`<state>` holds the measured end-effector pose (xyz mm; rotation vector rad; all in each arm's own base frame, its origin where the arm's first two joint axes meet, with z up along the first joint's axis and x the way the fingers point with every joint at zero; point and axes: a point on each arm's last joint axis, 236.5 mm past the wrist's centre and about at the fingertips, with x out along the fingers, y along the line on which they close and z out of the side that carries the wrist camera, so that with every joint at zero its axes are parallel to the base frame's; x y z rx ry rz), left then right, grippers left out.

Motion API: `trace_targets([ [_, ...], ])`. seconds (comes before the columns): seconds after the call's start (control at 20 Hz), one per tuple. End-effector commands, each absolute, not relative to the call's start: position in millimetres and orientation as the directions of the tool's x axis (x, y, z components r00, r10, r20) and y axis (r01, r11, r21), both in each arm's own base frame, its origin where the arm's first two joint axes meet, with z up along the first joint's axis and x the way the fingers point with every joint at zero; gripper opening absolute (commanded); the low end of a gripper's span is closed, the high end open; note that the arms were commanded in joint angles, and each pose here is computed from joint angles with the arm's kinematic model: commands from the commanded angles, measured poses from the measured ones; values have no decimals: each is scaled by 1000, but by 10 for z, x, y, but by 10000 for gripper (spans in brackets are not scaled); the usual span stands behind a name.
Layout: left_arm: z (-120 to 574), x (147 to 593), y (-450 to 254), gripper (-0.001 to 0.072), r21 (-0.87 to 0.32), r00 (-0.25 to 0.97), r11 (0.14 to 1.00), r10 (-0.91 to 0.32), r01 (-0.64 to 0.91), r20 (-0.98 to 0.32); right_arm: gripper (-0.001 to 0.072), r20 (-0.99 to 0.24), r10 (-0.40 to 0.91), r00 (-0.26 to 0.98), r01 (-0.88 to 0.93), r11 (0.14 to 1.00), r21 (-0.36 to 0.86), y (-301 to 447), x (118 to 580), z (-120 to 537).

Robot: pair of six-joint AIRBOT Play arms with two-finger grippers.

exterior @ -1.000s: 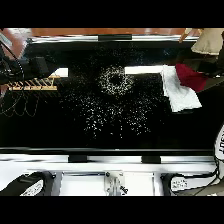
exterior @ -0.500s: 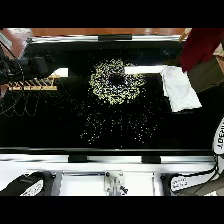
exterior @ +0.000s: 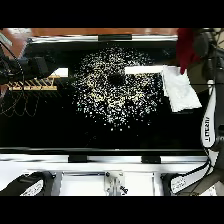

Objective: Fold the shirts.

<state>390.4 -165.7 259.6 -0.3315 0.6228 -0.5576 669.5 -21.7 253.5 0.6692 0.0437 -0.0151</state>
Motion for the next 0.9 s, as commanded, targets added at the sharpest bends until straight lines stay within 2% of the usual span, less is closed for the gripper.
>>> trace_targets([
  [0.0, 2596, 3902, -1655, 31, -450, 674, 804, -581, 389, -456, 95, -285, 298, 911, 34, 634, 773, 1065, 6328, 2201],
  [0.2, 2610, 3905, -1632, 31, -435, 678, 808, -578, 397, -454, 96, -447, 594, 669, -102, 669, 737, 2042, 5349, 2298],
  [0.35, 2740, 3932, -1451, 31, -387, 717, 830, -547, 401, -431, 96, -600, 640, 481, -149, 733, 663, 2098, 4582, 2274],
  [0.45, 2919, 3955, -1250, 31, -368, 762, 850, -511, 377, -399, 96, -672, 610, 420, -163, 779, 605, 1941, 4311, 2230],
  [0.65, 3184, 3987, -914, 31, -346, 826, 880, -442, 325, -350, 96, -720, 558, 412, -122, 817, 563, 1653, 4304, 2123],
  [0.85, 3204, 4002, -822, 31, -343, 837, 888, -423, 307, -347, 96, -609, 523, 596, -18, 767, 641, 1407, 4747, 2392],
])
